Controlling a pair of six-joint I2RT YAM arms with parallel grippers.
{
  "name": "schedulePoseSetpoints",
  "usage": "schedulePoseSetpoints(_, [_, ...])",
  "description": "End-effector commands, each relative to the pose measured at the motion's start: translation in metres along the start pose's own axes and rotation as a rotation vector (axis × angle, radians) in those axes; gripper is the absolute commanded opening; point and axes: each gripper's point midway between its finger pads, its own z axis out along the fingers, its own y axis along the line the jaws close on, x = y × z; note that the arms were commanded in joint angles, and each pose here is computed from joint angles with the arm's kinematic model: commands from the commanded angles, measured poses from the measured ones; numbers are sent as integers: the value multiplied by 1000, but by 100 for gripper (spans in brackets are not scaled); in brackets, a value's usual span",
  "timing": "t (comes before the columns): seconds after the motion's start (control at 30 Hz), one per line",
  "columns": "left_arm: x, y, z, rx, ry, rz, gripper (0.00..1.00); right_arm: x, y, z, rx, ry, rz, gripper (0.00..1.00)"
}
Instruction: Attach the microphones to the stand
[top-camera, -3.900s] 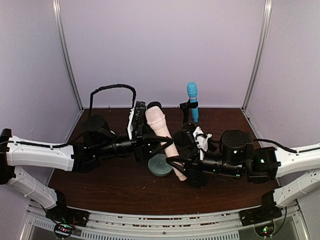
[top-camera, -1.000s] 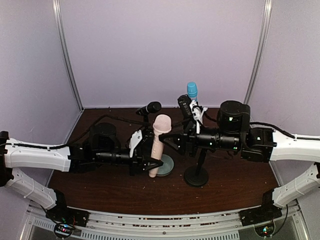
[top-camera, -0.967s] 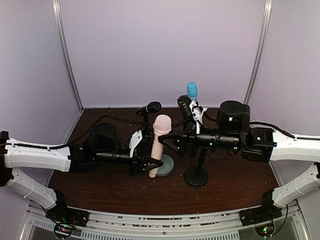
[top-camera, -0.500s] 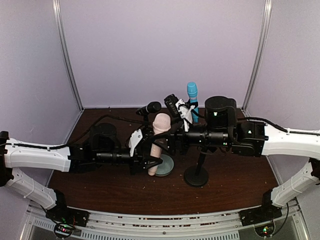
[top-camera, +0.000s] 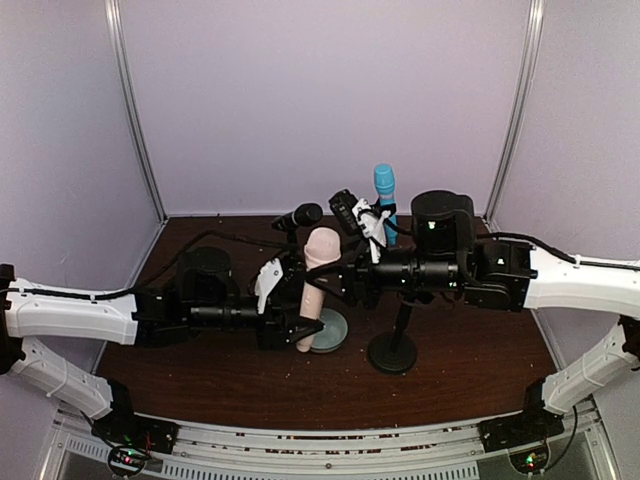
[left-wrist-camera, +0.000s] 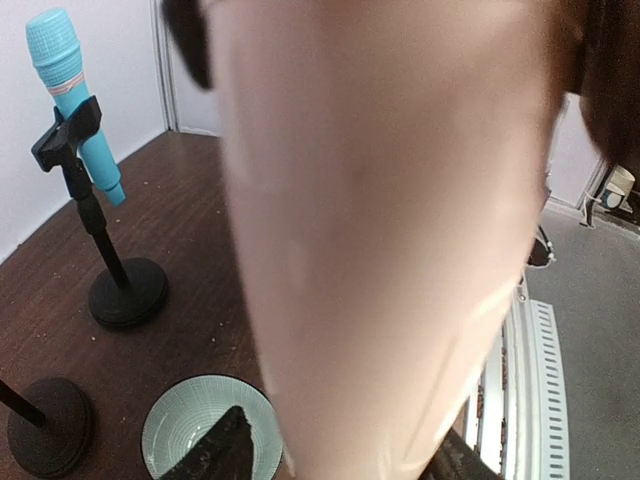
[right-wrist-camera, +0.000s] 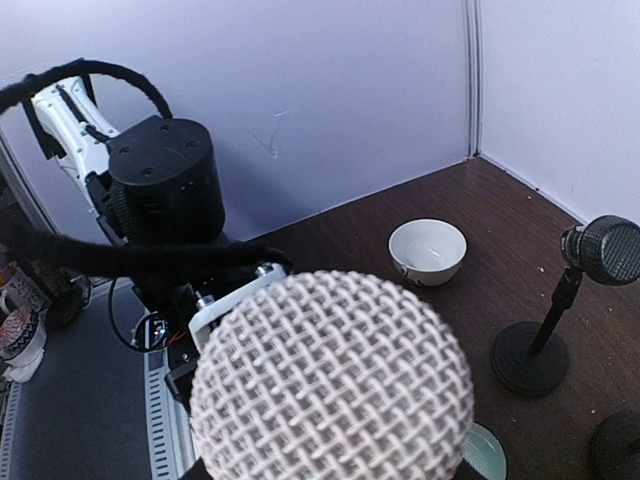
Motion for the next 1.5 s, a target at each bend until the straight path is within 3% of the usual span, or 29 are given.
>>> schedulePoseSetpoints(0.0, [-7,-13,-10,47,-47,60,58,-32,28,-34,-162,-120,-108,24])
schedulePoseSetpoints(0.3, [-10,-38,-14,190,-126,112,58,-39,52,-52,-331,-200,-139,23])
schedulePoseSetpoints(0.63, [-22,-45,-9,233,-163,121,49,-34,49,-49,-314,-192,-138,23])
schedulePoseSetpoints(0.93, [-30,-48,-9,240,-194,127,52,-30,45,-42,-301,-183,-130,23])
schedulePoseSetpoints(1.03, [-30,-48,-7,246,-191,127,45,-30,44,-42,-295,-183,-130,23])
schedulePoseSetpoints(1.17, [-28,-50,-5,258,-179,123,28,-30,40,-41,-279,-180,-130,24])
schedulePoseSetpoints(1.23, [-29,-50,-6,263,-180,121,21,-28,36,-41,-262,-171,-125,31])
schedulePoseSetpoints(1.33, [-30,-50,-8,256,-179,119,13,-20,23,-44,-188,-148,-110,60])
schedulePoseSetpoints(1.47, [-28,-49,-10,248,-167,116,8,4,-4,-53,-44,-77,-58,73])
